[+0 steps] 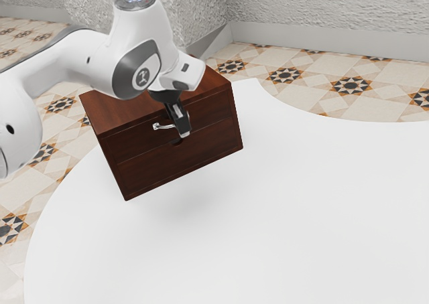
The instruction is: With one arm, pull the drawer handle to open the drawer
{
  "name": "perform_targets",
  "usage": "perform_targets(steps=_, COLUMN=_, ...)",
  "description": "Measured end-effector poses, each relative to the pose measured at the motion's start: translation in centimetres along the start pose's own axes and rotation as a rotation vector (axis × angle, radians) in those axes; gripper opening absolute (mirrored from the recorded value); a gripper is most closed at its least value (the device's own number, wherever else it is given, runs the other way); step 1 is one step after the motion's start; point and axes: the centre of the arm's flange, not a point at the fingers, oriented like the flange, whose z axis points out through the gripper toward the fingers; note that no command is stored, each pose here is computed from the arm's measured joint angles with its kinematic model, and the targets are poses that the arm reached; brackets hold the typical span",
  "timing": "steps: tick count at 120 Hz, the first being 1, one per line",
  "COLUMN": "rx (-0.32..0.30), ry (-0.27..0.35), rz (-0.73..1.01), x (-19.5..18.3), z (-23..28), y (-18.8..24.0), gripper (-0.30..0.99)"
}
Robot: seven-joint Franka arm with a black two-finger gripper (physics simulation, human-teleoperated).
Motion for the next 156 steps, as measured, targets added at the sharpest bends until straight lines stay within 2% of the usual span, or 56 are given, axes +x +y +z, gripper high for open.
perform_targets(steps=90, rx=-0.015, ry=-0.024, rz=-0.029, x=-0.2, z=2.2, y=-0.5, gripper=0.42)
perform_targets(steps=111, rx=-0.017, ry=-0.022, rz=-0.035, x=-0.1, z=2.1, y=-0.4, gripper=0.29)
perform_targets(steps=136, rx=-0.029, ry=-0.02, rz=-0.049, x=-0.2, z=1.7, y=-0.2, gripper=0.04)
perform_targets(steps=156, rx=-0.036, ry=-0.025, rz=-0.051, x=0.0, z=1.6, y=0.2, gripper=-0.04)
